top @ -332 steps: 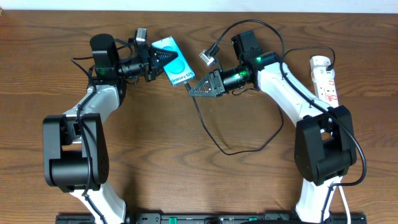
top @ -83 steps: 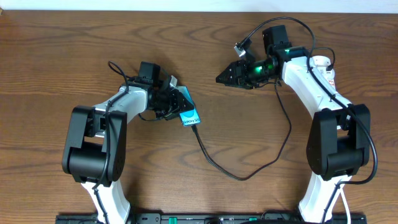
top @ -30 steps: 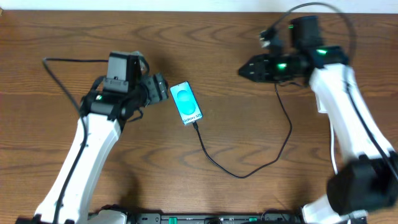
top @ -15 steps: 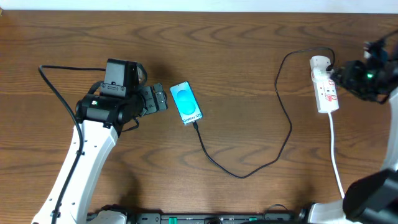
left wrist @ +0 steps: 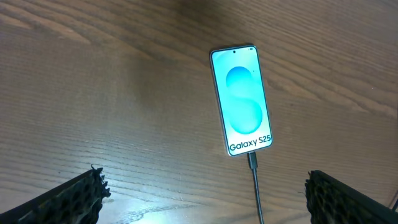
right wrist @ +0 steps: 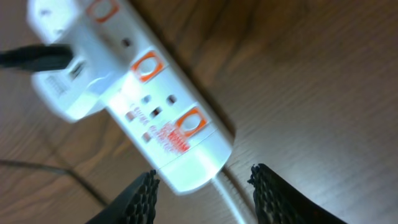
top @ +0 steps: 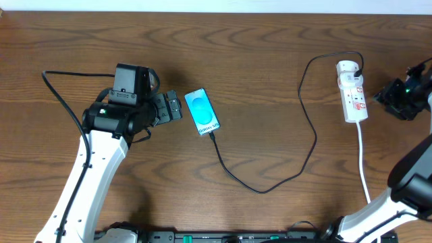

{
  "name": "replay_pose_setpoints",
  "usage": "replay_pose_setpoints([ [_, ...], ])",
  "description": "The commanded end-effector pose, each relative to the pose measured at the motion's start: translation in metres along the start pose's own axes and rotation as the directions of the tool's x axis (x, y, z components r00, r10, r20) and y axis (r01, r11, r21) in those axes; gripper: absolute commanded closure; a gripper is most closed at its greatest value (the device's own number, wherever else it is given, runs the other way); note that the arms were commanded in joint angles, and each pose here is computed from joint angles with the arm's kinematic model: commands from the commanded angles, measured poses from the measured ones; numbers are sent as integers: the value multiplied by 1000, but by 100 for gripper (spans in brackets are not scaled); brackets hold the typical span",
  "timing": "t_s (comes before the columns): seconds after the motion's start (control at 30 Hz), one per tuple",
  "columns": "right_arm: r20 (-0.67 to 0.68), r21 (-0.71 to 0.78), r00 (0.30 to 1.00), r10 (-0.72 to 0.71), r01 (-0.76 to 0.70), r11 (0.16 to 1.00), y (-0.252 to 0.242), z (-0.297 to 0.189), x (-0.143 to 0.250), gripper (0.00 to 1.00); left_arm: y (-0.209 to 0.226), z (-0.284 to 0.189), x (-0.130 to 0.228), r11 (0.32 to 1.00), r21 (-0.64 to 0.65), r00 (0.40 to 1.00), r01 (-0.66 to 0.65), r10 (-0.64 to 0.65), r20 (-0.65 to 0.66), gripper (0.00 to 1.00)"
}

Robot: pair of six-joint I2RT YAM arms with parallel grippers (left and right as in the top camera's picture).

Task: Plug charger to phone and switch on socket
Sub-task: 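Position the right gripper over the power strip's orange switch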

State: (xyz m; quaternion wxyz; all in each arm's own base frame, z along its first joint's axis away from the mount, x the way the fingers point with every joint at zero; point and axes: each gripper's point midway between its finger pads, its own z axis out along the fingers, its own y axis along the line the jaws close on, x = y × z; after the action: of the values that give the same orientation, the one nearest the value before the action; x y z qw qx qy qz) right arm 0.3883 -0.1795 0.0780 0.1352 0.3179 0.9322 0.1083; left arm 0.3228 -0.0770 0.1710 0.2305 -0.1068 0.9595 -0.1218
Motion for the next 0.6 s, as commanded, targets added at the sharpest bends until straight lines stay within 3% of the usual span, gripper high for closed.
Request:
replay_pose_setpoints([
  [0.0,4,27,1000,-4,4,1000,-10,16,-6,51,2,0,-4,1000,-13,1000,-6,6,8,1],
  [0.3,66,13,997,-28,27,1000,-9,38,-27,47,2,0,-4,1000,-13,1000,-6,6,8,1],
  [0.57,114,14,978,-175,174,985,7,44,-39,42,3,0,-4,1000,-13,1000,-6,6,8,1],
])
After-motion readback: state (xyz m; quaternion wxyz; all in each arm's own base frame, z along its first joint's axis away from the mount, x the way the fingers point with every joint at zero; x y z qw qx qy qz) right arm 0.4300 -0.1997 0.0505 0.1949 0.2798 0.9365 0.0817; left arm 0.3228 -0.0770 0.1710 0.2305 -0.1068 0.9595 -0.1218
